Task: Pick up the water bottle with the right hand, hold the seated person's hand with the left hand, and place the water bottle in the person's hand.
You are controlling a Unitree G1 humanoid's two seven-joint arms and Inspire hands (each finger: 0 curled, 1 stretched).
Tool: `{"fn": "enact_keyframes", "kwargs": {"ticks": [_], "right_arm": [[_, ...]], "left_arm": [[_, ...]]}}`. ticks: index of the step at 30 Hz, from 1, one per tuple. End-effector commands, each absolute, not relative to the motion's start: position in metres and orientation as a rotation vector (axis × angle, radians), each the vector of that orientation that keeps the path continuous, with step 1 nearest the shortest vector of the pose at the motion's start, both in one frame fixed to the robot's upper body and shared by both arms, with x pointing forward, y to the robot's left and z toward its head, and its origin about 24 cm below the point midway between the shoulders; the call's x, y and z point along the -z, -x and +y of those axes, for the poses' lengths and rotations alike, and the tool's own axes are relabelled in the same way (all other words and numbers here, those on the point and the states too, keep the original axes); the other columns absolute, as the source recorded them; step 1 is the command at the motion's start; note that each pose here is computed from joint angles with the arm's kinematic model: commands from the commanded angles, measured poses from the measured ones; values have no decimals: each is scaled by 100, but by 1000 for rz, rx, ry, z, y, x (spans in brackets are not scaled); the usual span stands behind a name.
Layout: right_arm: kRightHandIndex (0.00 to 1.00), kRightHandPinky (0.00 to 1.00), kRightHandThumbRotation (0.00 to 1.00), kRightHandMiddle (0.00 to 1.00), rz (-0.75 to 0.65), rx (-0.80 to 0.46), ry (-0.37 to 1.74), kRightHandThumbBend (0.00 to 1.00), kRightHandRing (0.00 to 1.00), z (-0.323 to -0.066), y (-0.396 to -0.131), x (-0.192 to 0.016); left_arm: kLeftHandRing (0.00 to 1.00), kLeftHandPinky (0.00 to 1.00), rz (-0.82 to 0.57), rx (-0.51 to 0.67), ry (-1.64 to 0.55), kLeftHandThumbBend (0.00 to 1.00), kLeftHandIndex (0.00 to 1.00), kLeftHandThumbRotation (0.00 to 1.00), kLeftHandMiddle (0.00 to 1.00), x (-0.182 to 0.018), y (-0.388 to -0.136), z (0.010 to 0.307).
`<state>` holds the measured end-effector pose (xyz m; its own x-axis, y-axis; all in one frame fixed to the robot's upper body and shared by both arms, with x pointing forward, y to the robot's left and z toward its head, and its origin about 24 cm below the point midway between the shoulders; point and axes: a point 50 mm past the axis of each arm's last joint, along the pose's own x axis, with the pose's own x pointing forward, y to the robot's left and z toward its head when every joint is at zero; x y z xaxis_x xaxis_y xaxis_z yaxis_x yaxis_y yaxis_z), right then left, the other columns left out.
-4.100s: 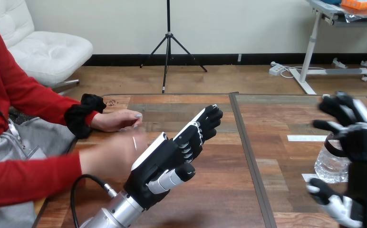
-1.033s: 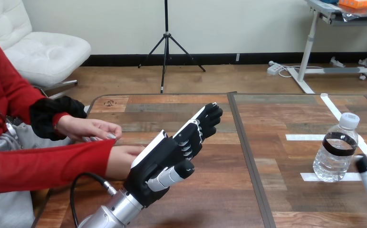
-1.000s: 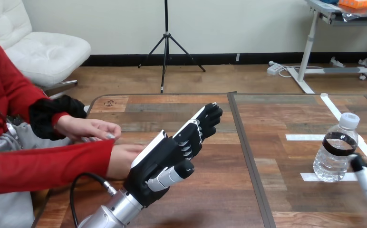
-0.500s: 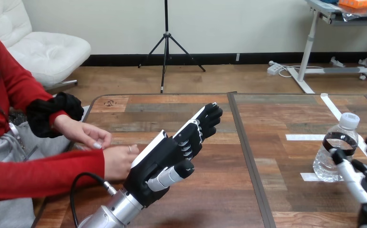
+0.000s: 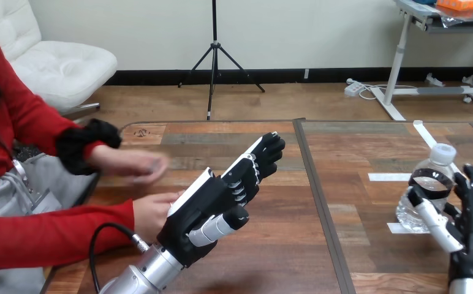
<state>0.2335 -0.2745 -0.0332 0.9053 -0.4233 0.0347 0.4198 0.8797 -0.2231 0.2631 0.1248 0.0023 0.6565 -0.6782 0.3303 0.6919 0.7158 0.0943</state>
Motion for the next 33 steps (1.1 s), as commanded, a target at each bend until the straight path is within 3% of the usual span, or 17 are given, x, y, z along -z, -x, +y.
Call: {"fn": "enact_keyframes", "kwargs": {"ticks": [1,33], "right_arm": [[98,84,56,95,-59,416,262,100,96,-275,-261,11],[97,84,57,94,2,374,331,100,93,-272,-274,10]], "left_arm": [[100,100,-441,764,17,100,100,80,100,-22,-279,126],[100,100,-449,744,13,100,100,80,100,-23,-277,135]]}}
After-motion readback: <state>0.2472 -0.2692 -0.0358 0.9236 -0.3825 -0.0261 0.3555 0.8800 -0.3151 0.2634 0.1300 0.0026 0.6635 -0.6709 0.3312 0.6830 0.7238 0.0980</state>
